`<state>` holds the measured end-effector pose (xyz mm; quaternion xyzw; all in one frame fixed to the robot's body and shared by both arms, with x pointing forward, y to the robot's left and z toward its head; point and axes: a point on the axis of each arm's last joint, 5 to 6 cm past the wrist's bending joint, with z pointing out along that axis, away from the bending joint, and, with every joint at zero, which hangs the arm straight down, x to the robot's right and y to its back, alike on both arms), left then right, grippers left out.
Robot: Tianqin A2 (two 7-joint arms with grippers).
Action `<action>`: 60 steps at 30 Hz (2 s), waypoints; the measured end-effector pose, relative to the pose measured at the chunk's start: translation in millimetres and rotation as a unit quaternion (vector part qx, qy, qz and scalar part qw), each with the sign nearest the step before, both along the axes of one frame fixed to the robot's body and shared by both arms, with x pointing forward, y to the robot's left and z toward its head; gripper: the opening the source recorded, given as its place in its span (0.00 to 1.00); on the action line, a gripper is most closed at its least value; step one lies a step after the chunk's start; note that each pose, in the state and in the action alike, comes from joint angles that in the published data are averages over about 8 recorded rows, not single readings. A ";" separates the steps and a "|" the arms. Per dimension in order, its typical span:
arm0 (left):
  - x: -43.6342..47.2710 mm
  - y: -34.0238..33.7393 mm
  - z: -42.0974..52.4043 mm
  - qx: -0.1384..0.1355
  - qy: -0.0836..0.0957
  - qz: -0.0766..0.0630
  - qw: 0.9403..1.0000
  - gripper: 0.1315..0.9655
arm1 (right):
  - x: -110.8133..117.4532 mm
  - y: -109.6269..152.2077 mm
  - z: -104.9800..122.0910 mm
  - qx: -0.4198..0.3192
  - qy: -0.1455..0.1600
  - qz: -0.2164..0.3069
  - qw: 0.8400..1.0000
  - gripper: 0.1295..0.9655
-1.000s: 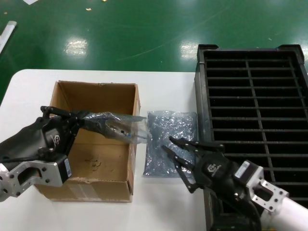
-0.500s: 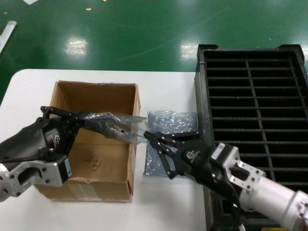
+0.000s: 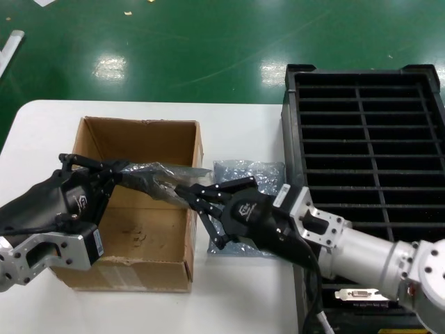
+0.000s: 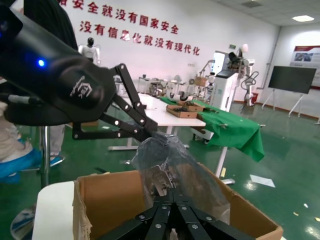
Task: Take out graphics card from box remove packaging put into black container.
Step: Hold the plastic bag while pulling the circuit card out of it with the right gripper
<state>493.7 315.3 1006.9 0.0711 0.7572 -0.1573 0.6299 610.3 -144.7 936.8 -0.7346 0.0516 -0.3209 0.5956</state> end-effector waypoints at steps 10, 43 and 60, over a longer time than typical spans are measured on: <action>0.0 0.0 0.0 0.000 0.000 0.000 1.000 0.01 | 16.4 1.9 1.9 -0.029 -0.004 0.005 1.000 0.01; 0.0 0.0 0.0 0.000 0.000 0.000 1.000 0.01 | 36.0 35.6 -2.0 -0.045 -0.011 -0.003 0.999 0.31; 0.0 0.0 0.0 0.000 0.000 0.000 1.000 0.01 | 40.9 39.5 1.2 -0.021 -0.009 -0.035 0.999 0.10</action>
